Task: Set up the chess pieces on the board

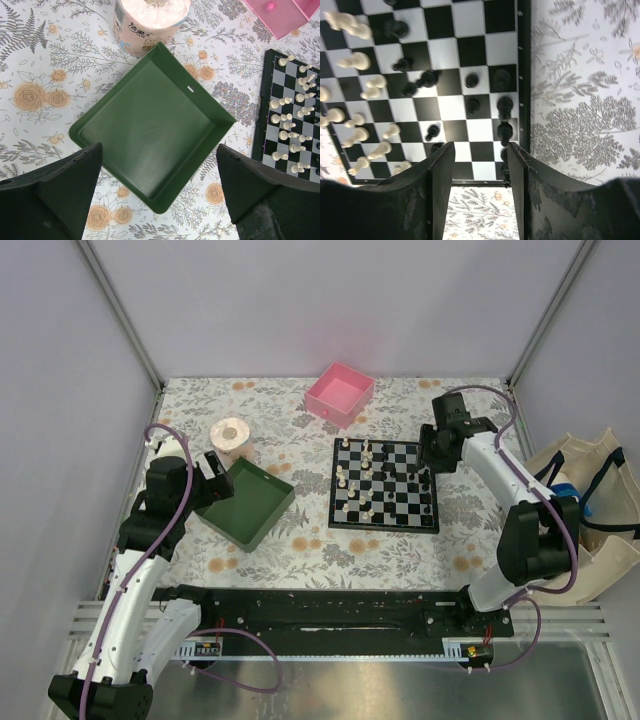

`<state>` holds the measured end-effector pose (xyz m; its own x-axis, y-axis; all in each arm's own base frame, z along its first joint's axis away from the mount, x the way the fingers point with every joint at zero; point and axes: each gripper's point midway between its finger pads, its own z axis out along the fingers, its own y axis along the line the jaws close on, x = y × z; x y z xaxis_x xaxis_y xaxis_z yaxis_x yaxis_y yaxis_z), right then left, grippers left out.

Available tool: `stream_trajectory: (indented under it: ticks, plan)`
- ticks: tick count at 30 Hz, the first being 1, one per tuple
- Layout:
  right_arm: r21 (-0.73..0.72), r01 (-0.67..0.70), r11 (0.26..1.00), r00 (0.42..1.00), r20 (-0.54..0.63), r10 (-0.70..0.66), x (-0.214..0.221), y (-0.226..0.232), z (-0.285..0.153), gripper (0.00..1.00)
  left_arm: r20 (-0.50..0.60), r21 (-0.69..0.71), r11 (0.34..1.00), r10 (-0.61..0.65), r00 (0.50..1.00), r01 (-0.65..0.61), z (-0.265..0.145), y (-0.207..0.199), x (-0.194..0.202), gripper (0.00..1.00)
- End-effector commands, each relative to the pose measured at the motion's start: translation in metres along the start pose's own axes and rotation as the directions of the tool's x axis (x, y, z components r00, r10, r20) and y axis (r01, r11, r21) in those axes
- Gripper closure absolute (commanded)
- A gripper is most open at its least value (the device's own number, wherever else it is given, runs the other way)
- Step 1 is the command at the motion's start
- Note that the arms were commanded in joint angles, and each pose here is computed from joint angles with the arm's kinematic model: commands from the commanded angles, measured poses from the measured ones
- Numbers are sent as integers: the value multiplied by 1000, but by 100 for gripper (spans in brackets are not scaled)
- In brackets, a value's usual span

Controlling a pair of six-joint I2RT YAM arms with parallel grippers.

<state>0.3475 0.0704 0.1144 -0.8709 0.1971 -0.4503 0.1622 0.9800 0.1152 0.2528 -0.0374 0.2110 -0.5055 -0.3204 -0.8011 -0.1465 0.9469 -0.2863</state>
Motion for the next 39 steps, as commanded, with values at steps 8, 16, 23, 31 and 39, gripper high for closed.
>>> stream_trajectory:
  ticks: [8, 16, 23, 31, 39]
  plan:
    - [-108, 123, 987, 992, 12, -122, -27, 67, 5, 45, 48, 29, 1000, -2, 999, 0, 0, -5, -11, 1]
    - [-108, 135, 985, 990, -24, -139, -28, 78, 23, 45, 46, 23, 1000, -2, 999, 1, 2, -3, -10, 1]
    - [-81, 152, 985, 987, -47, -156, -24, 74, 35, 46, 42, 23, 1000, -4, 999, 3, 2, -3, -11, 1]
    - [-94, 147, 985, 985, -82, -155, -19, 80, 49, 47, 40, 20, 1000, -9, 999, 8, 3, -2, -11, 1]
    - [-75, 141, 987, 983, -110, -149, -18, 81, 65, 52, 39, 17, 1000, -12, 999, 11, 4, -1, -12, 1]
